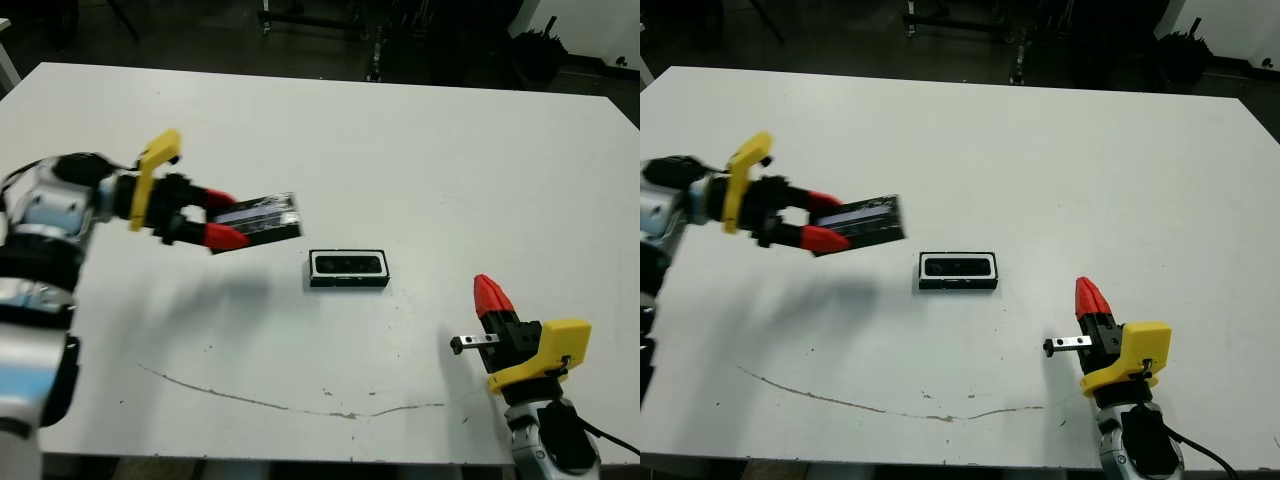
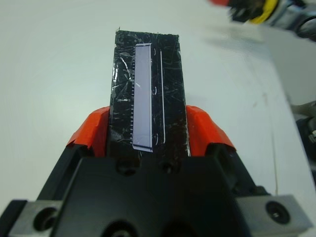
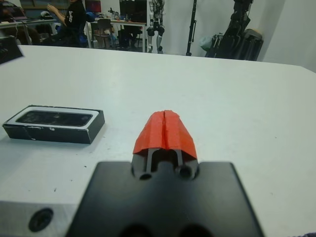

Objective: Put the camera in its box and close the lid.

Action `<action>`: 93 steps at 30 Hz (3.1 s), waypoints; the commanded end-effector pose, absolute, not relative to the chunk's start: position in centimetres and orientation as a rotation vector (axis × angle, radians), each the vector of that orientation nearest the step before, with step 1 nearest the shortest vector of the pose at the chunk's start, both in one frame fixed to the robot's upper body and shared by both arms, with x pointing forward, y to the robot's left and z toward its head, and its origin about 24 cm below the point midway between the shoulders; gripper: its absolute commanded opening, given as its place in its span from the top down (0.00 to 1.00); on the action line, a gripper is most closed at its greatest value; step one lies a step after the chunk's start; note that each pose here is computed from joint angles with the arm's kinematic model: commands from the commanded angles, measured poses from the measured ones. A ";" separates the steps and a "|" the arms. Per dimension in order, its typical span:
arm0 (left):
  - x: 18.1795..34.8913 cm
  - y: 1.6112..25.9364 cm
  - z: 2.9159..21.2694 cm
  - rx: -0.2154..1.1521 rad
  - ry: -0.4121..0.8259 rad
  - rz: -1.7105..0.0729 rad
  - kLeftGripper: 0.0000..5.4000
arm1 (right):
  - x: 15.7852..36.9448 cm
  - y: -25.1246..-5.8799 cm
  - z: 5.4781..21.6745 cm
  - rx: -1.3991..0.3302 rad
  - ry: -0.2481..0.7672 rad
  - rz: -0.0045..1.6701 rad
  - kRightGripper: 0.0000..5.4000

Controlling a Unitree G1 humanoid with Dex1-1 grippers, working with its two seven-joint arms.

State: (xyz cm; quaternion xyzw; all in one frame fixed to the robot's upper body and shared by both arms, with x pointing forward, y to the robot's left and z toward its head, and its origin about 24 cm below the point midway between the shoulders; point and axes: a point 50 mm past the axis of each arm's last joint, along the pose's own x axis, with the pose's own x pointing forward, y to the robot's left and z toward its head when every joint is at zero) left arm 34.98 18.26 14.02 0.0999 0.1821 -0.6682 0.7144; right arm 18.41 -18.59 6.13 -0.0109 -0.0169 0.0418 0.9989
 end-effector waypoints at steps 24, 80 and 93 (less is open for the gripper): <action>35.1 15.0 9.8 0.210 0.441 -1.521 0.42 | 18.3 -18.5 6.0 -0.029 -0.005 0.083 1.00; 34.6 13.6 7.1 0.232 0.492 -1.490 0.42 | 18.2 -18.8 5.6 -0.032 0.000 0.080 1.00; 34.3 12.9 7.0 0.197 0.511 -1.542 0.42 | 18.2 -18.8 5.5 -0.020 0.000 0.082 1.00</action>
